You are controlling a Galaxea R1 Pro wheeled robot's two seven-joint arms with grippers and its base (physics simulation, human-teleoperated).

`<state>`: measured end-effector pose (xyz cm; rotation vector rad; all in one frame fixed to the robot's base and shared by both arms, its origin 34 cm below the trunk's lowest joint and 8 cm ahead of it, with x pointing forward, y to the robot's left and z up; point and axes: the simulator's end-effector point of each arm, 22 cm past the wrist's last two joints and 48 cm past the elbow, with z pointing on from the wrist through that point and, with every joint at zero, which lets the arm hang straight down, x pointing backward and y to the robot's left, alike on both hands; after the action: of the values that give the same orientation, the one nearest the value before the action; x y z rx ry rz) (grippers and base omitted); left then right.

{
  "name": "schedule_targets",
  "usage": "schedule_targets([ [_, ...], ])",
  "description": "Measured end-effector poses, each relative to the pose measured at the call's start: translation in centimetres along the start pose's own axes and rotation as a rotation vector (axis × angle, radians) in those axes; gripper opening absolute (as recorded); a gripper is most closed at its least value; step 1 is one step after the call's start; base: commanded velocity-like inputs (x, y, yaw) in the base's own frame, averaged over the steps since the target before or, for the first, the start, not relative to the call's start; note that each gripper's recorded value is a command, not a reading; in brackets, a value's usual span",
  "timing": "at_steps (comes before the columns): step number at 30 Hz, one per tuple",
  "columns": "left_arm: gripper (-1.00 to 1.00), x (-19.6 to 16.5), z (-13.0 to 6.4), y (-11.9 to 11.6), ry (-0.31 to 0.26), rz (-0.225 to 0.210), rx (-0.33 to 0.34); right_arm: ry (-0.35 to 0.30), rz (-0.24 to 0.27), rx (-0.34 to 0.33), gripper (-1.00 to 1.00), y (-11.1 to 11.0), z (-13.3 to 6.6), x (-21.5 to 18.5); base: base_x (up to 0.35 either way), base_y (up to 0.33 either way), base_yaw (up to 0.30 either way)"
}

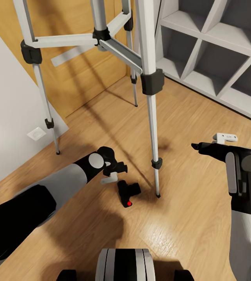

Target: Attach the digital camera to the camera tripod in the bedroom.

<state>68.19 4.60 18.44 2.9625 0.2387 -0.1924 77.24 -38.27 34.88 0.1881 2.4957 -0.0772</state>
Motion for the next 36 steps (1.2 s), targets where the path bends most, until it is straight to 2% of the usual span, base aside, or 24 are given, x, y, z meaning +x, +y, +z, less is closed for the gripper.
schedule_targets([
  [9,1.0,1.4,-0.1,-0.6,0.01,-0.014,0.012,0.009,-0.002,0.001,1.0,0.0,0.5,0.6,0.0,0.0,0.0],
  [17,1.0,2.6,-0.4,0.0,0.014,-0.036,-0.01,0.021,-0.003,0.002,1.0,0.0,1.1,1.2,0.0,0.0,0.0],
  [30,1.0,2.9,-0.1,0.8,-0.008,-0.071,-0.037,0.041,-0.005,0.004,1.0,0.0,2.0,2.4,0.0,0.0,0.0],
  [36,1.0,2.2,0.1,2.1,-0.051,-0.112,-0.082,0.047,-0.006,0.005,1.0,0.0,2.3,2.8,0.0,0.0,0.0],
])
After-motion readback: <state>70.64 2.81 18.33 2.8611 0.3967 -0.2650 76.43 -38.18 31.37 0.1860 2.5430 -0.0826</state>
